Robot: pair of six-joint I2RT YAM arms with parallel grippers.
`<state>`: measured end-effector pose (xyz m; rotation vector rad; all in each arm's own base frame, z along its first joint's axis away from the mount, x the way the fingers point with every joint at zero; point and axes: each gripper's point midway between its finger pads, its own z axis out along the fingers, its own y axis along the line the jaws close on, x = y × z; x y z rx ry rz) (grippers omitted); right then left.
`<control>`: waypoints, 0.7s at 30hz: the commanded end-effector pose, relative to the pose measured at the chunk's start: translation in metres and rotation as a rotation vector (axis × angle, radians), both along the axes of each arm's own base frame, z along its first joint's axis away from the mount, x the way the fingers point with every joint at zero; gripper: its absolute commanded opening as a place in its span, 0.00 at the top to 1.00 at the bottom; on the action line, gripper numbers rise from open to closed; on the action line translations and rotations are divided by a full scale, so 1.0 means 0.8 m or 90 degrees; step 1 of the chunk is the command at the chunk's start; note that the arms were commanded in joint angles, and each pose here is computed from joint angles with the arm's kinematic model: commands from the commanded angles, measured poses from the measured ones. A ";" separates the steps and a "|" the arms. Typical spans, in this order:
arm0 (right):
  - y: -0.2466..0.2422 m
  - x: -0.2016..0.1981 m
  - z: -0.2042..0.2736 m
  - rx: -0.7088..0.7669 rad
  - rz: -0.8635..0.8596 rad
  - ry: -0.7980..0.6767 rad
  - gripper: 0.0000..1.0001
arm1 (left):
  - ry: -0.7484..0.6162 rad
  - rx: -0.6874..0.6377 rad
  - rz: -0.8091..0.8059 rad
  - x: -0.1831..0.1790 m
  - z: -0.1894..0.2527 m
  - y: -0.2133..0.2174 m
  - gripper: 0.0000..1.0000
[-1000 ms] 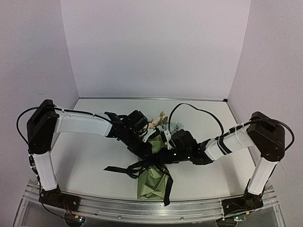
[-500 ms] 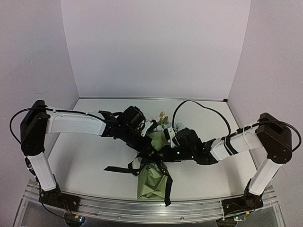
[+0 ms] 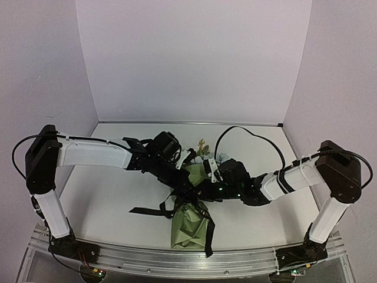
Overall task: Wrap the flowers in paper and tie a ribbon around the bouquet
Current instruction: Cross the half-tied ribbon over the folded bouquet.
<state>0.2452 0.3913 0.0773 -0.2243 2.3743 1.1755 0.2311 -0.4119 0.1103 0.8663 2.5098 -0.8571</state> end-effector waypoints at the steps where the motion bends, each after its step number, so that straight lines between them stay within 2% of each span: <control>1: 0.017 0.005 0.015 0.051 0.003 -0.006 1.00 | -0.021 -0.061 -0.012 0.003 0.053 -0.013 1.00; 9: 0.021 0.037 0.007 0.094 -0.044 0.014 1.00 | 0.001 -0.119 -0.068 -0.021 0.076 -0.021 1.00; 17: 0.014 0.067 0.012 0.164 -0.083 0.018 1.00 | 0.060 -0.117 -0.081 -0.038 0.054 -0.026 1.00; 21: 0.011 0.074 0.014 0.187 -0.085 0.023 1.00 | 0.082 -0.078 -0.059 -0.032 0.024 -0.027 1.00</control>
